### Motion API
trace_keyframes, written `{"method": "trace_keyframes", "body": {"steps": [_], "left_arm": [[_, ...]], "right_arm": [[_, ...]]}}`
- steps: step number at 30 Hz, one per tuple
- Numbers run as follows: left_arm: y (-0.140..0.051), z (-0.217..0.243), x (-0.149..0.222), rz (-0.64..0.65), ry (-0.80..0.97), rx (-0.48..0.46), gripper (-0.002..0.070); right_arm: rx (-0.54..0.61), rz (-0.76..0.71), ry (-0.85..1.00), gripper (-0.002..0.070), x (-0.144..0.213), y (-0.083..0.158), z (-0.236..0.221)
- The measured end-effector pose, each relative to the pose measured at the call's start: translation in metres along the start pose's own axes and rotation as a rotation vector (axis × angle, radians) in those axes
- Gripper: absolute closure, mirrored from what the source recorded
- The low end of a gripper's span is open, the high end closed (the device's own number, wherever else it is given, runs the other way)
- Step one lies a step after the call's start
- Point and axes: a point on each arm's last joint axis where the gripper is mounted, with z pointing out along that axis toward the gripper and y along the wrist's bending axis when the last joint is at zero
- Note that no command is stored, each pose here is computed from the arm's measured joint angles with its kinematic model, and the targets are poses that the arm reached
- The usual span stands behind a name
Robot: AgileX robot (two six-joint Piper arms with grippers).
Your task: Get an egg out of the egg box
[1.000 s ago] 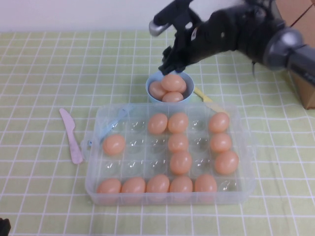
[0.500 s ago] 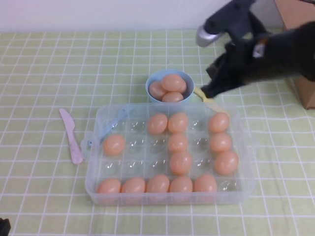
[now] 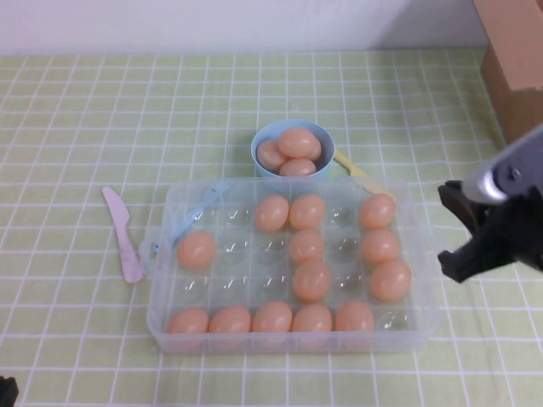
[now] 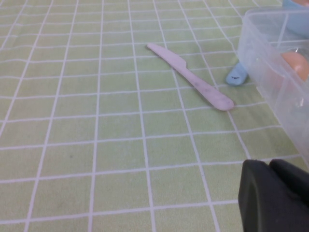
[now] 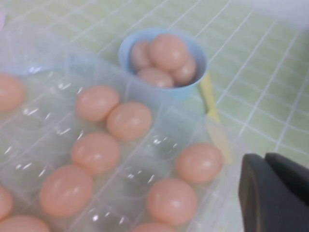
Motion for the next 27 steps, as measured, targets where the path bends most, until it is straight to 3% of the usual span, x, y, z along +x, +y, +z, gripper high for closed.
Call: {"method": "trace_keyframes", "body": {"steps": [10,19,27], "left_arm": [[0.000,0.000,0.000,0.000,0.000,0.000,0.0678],[0.000,0.000,0.000,0.000,0.000,0.000,0.0678],[0.000,0.000,0.000,0.000,0.000,0.000,0.0678]], "right_arm": [[0.110,0.184,-0.158,0.0693,0.068,-0.004,-0.059],[0.372,0.298,-0.201,0.0693,0.114,-0.023,-0.111],[0.537,0.316,-0.316,0.0693,0.151,-0.013,-0.136]]}}
